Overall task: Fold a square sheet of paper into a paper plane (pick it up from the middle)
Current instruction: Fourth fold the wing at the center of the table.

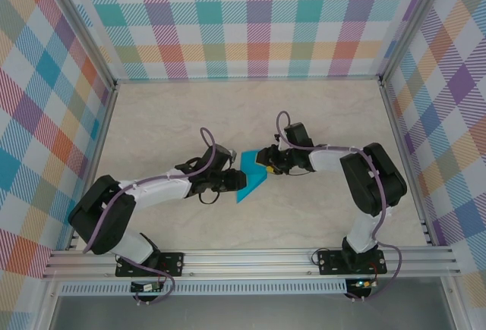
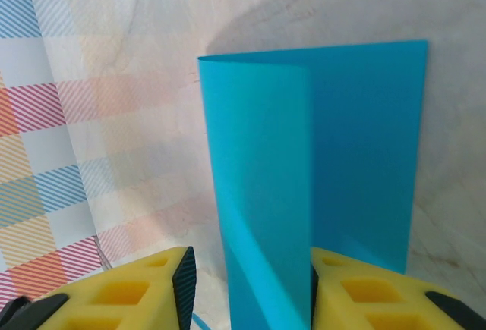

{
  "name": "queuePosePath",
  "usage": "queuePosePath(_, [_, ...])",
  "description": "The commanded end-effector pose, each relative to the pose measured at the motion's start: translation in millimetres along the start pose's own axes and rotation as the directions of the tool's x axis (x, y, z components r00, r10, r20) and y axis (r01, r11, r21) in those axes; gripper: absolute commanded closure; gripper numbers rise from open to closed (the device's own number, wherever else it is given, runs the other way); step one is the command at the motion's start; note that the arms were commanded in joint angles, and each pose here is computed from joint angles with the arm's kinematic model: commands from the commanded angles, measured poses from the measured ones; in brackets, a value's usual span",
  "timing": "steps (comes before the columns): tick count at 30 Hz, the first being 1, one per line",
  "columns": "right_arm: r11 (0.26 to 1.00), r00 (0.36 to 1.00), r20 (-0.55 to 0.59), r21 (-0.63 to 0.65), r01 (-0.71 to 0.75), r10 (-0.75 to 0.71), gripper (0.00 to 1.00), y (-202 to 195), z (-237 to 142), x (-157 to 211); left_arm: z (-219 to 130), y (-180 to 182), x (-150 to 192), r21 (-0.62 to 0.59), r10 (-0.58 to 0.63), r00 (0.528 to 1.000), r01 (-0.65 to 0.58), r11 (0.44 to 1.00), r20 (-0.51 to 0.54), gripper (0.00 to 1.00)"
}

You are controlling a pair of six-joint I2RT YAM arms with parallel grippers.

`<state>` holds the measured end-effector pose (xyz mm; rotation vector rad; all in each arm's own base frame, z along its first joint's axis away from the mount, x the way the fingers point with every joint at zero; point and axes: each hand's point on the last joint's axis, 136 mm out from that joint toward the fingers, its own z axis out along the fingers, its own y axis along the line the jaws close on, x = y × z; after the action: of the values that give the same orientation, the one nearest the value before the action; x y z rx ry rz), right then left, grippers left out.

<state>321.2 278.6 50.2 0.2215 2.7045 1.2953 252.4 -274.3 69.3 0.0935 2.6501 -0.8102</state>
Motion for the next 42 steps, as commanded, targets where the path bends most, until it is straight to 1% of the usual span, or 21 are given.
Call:
queuePosePath(1, [0.999,0.998,-0.044,-0.015,0.038,-0.038,0.60,8,4,1,-18,-8,-7,-0.085,0.076,0.993,-0.068,0.994,0.091,0.61])
queuePosePath(3, [0.999,0.998,-0.045,-0.020,0.041,-0.042,0.61,11,3,0,-21,-10,-3,-0.148,0.133,0.984,-0.115,0.982,0.116,0.58])
queuePosePath(5, [0.999,0.998,-0.045,-0.022,0.044,-0.045,0.61,13,2,-1,-18,-9,2,-0.204,0.179,0.977,-0.152,0.967,0.120,0.55])
queuePosePath(7, [0.999,0.998,-0.048,-0.028,0.046,-0.047,0.63,16,2,-1,-14,-13,7,-0.244,0.224,0.967,-0.191,0.951,0.117,0.53])
queuePosePath(10, [0.999,0.998,-0.052,-0.029,0.045,-0.047,0.64,18,1,-1,-9,-15,8,-0.327,0.291,0.949,-0.239,0.914,0.120,0.51])
queuePosePath(11, [0.998,0.997,-0.054,-0.031,0.046,-0.048,0.64,18,0,-1,-7,-10,12,-0.368,0.312,0.945,-0.258,0.894,0.096,0.50])
queuePosePath(14, [0.998,0.997,-0.056,-0.029,0.047,-0.049,0.64,19,0,-1,-2,-6,12,-0.438,0.350,0.933,-0.280,0.854,0.087,0.48])
queuePosePath(20, [0.999,0.997,-0.057,-0.028,0.045,-0.046,0.64,21,0,-2,13,-2,19,-0.514,0.401,0.915,-0.318,0.797,0.055,0.46])
queuePosePath(25, [0.999,0.998,-0.053,-0.033,0.041,-0.042,0.64,24,-3,-2,21,-1,25,-0.548,0.430,0.902,-0.343,0.763,0.034,0.46])
queuePosePath(28, [0.999,0.998,-0.050,-0.030,0.041,-0.042,0.64,24,-4,-2,24,0,28,-0.549,0.427,0.904,-0.341,0.763,0.032,0.47])
queuePosePath(31, [0.999,0.998,-0.051,-0.027,0.037,-0.038,0.64,23,-4,-1,26,2,30,-0.554,0.422,0.906,-0.334,0.763,0.035,0.51])
queuePosePath(35, [0.999,0.998,-0.051,-0.022,0.035,-0.036,0.64,22,-5,0,28,6,32,-0.566,0.419,0.907,-0.328,0.756,0.033,0.58])
queuePosePath(38, [0.999,0.998,-0.050,-0.021,0.036,-0.037,0.64,22,-4,-1,29,6,32,-0.567,0.418,0.908,-0.326,0.756,0.035,0.67])
queuePosePath(42, [0.999,0.998,-0.048,-0.021,0.038,-0.039,0.64,22,-5,-1,28,8,31,-0.583,0.416,0.908,-0.318,0.748,0.039,0.68])
